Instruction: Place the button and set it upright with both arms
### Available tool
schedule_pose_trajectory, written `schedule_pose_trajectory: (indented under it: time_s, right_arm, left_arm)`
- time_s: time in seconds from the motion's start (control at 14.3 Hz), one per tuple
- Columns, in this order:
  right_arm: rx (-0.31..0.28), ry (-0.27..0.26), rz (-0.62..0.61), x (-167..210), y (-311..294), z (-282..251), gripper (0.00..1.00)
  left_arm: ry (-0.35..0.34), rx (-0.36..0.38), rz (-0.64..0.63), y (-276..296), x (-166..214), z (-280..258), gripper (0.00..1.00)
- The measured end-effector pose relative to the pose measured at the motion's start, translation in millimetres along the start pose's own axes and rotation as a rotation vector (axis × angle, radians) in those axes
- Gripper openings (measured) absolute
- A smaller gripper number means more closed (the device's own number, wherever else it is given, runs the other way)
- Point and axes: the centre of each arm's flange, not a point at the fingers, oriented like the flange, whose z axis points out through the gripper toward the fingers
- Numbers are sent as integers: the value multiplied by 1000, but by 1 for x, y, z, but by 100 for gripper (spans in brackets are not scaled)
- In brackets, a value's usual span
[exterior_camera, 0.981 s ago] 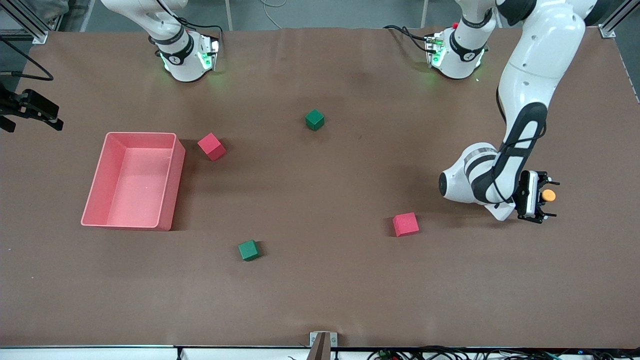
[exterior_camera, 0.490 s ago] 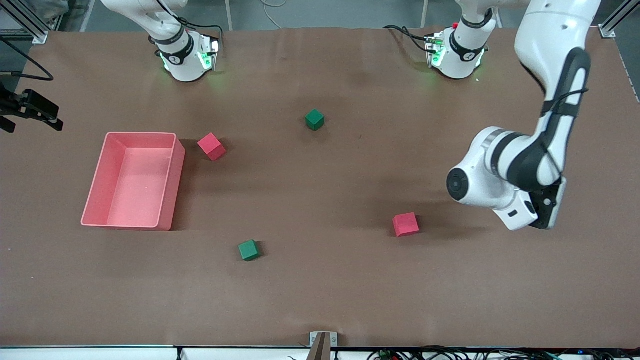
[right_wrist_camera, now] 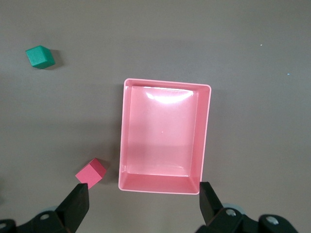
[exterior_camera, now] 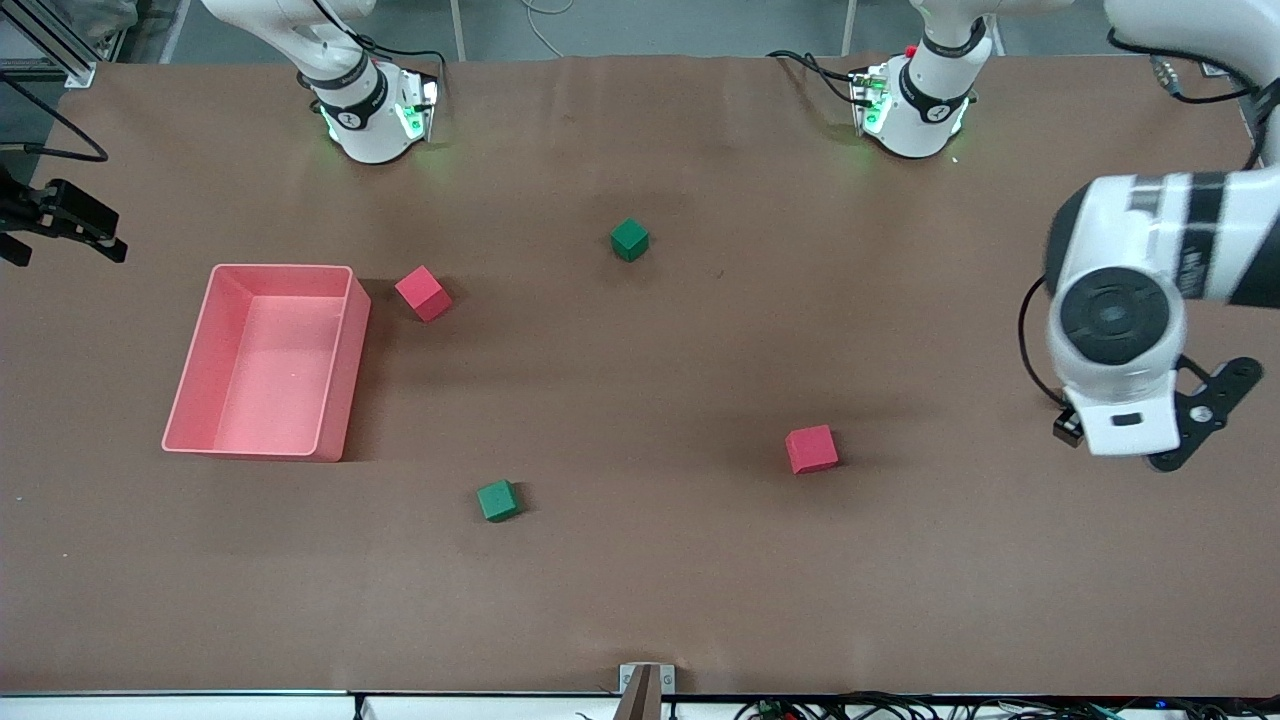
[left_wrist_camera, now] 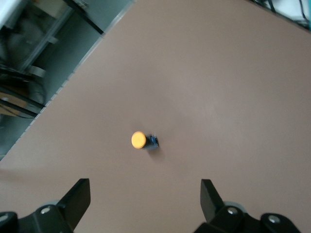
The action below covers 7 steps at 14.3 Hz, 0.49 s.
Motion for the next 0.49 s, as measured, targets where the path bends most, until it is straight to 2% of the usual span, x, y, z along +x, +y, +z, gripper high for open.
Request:
schedule_pose_trajectory:
  time_s: [0.14, 0.28, 0.49]
  right_arm:
    - [0, -1, 0, 0, 0, 0, 100]
    - [0, 0, -1, 0, 0, 0, 100]
    - [-1, 5, -3, 1, -1, 0, 100]
  left_arm:
    - [-87, -85, 101, -17, 8, -10, 100]
    - [-154, -175, 128, -33, 17, -22, 100]
    - [-203, -288, 203, -57, 29, -37, 100]
